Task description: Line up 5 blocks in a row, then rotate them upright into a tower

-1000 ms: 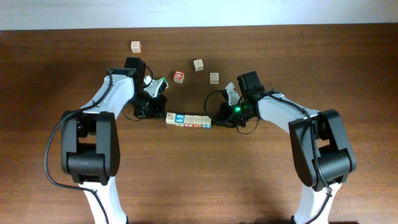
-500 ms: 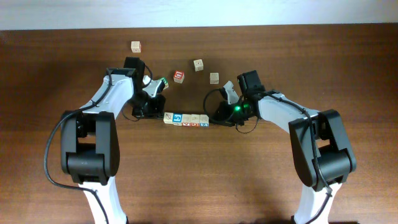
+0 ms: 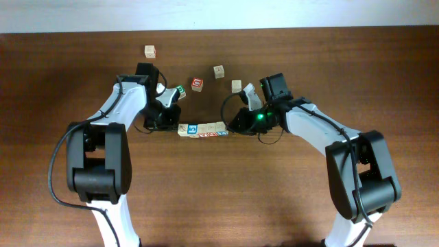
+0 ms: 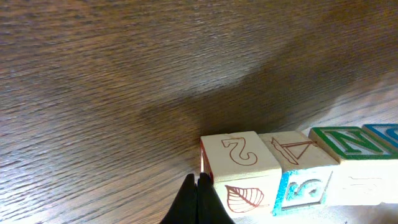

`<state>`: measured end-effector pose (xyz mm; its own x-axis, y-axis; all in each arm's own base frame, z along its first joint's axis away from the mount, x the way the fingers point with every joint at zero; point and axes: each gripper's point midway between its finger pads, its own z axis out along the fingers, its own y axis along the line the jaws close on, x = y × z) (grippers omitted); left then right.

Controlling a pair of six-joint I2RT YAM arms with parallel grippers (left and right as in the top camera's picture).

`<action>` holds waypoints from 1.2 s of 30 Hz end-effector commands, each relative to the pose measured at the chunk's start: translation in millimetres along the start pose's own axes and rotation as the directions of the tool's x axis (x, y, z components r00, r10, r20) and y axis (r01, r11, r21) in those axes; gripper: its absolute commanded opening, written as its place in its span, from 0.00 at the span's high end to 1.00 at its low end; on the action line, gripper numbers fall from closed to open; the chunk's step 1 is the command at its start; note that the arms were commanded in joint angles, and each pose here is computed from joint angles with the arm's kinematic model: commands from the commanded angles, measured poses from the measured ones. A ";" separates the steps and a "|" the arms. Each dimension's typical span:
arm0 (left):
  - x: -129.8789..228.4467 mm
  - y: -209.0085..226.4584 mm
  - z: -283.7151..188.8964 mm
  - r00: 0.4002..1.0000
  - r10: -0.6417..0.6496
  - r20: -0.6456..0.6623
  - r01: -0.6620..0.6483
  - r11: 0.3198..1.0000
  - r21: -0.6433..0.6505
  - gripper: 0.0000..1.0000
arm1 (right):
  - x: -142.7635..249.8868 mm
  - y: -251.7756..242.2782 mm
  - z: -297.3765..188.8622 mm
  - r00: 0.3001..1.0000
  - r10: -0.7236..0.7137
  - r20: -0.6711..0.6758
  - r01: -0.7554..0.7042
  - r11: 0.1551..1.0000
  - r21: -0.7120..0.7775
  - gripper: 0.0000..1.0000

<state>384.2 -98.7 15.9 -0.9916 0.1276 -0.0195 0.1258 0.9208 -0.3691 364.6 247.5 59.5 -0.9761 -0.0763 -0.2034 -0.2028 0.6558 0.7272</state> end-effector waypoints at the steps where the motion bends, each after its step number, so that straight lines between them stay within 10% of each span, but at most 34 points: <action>1: 4.8 -21.5 6.9 1.000 -0.001 -0.022 0.003 0.995 0.097 1.00 | 1.8 39.9 5.2 0.995 -0.099 -0.011 0.098 0.993 -0.068 0.95; 36: 5.0 -19.1 7.0 1.000 -0.001 -0.023 0.003 0.996 0.084 1.00 | 21.3 -49.5 23.3 0.988 0.153 -0.024 -0.137 0.933 0.332 0.96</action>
<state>382.5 -111.1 19.9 -0.9910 0.1319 -0.0206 0.1282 0.8970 -0.4231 357.5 228.4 7.4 -0.9968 0.0057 -0.0801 -0.0350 0.8666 0.4978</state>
